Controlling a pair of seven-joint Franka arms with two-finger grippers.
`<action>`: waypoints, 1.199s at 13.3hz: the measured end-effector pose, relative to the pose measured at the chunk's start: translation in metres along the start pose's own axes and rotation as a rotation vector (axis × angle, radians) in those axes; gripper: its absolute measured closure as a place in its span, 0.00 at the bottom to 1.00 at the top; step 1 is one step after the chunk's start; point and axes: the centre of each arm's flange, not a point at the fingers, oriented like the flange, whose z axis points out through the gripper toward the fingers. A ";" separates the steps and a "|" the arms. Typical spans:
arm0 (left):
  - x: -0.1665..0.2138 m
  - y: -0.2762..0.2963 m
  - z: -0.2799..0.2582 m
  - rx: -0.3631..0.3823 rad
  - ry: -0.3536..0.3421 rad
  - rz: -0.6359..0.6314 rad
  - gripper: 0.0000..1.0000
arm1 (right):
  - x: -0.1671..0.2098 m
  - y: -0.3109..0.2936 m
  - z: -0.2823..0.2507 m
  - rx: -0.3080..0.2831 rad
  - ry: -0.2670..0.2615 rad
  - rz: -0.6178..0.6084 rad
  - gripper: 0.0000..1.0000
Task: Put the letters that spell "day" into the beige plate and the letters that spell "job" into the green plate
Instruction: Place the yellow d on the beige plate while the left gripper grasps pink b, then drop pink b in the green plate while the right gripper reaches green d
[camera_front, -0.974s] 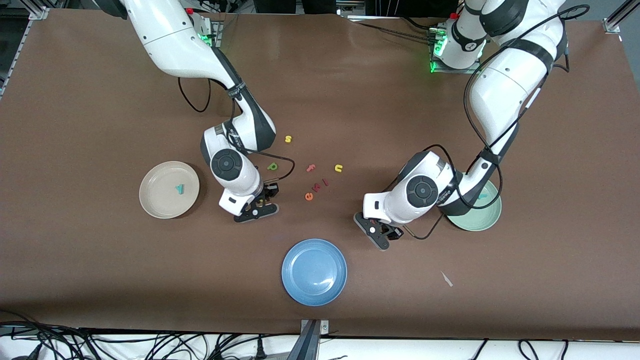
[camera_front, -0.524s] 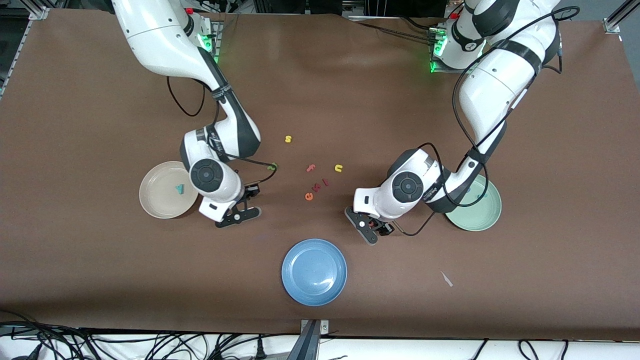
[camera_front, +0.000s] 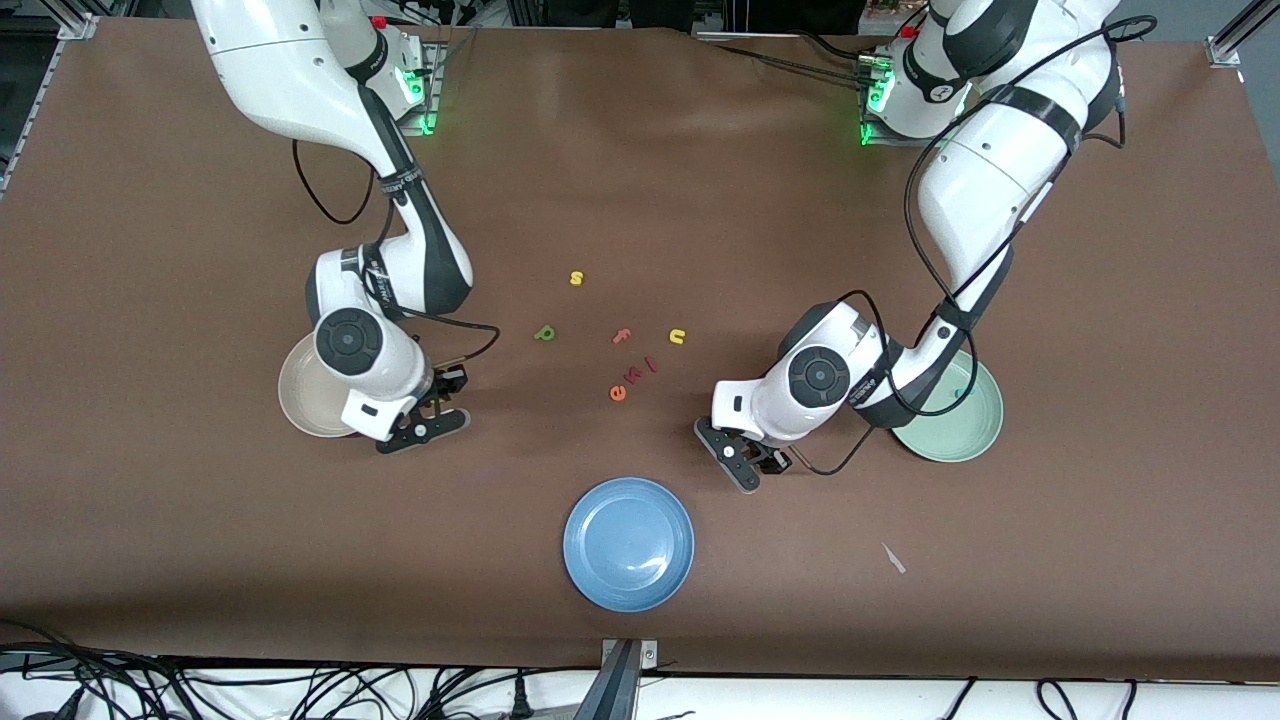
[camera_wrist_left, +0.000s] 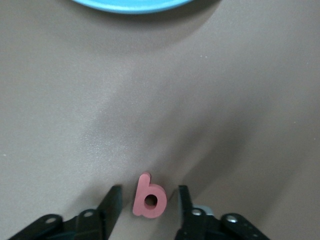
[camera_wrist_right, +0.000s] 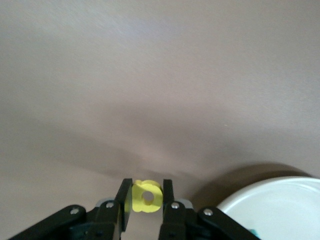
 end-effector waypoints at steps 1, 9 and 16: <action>0.000 0.000 0.000 0.001 0.000 0.000 0.59 | -0.009 0.008 0.004 -0.005 0.010 -0.017 0.72; 0.001 -0.004 -0.008 0.009 -0.005 -0.003 0.74 | -0.065 0.076 0.002 -0.056 0.070 -0.156 0.72; -0.032 -0.053 -0.066 0.018 -0.164 -0.081 0.74 | -0.072 0.090 0.007 -0.064 0.076 -0.234 0.29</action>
